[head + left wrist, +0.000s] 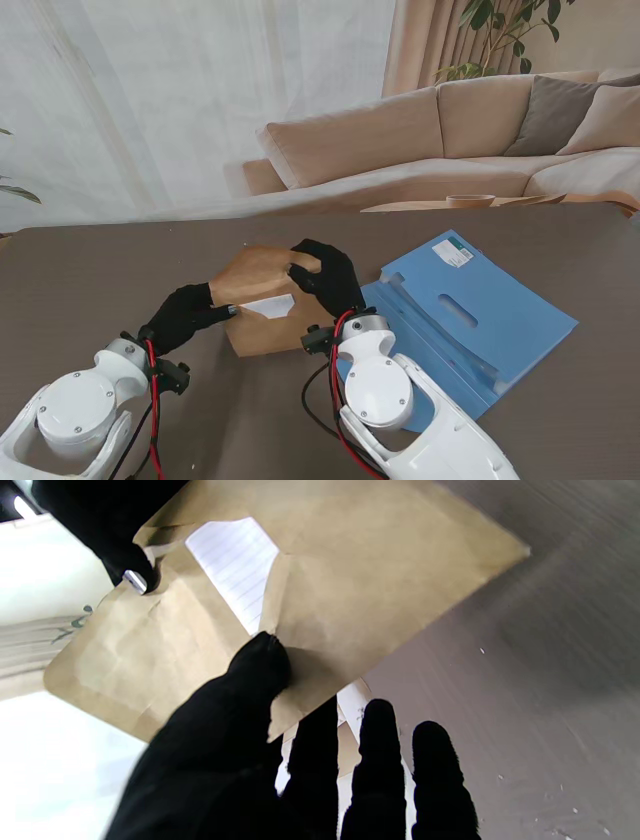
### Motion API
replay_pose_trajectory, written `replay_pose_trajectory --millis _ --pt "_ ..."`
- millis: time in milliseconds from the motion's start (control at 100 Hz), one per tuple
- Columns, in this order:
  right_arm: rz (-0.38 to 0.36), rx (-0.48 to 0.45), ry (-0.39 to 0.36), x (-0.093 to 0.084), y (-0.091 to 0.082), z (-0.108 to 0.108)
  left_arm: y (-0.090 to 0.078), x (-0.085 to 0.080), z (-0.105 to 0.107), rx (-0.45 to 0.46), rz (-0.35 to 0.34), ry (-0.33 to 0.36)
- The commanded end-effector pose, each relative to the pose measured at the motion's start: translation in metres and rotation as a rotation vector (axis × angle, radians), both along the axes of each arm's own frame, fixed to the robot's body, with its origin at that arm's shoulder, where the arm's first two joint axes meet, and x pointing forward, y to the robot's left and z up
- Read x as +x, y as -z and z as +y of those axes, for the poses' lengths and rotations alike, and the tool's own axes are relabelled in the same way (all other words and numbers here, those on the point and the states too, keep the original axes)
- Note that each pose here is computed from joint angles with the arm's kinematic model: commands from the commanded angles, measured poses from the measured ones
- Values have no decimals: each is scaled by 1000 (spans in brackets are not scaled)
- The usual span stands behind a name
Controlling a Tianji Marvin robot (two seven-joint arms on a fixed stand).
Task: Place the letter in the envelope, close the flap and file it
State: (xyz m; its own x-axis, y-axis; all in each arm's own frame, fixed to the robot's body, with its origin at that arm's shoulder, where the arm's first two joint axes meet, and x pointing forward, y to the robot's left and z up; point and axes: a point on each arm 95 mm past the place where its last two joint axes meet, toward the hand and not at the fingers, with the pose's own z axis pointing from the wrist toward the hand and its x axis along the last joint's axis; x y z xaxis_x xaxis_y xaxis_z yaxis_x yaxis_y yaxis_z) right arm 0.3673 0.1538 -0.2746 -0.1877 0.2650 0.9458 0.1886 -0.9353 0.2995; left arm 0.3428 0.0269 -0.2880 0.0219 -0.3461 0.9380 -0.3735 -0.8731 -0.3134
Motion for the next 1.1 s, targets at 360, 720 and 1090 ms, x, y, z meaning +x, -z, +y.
replay_pose_trajectory --millis 360,720,1090 --pt "9 -9 -70 -8 8 -4 -3 8 -10 -80 -19 -54" --pt "30 29 -104 -11 9 -9 -7 11 -13 -88 -70 -103" --pt "58 -37 -117 -11 9 -14 -14 6 -11 -110 -113 -69"
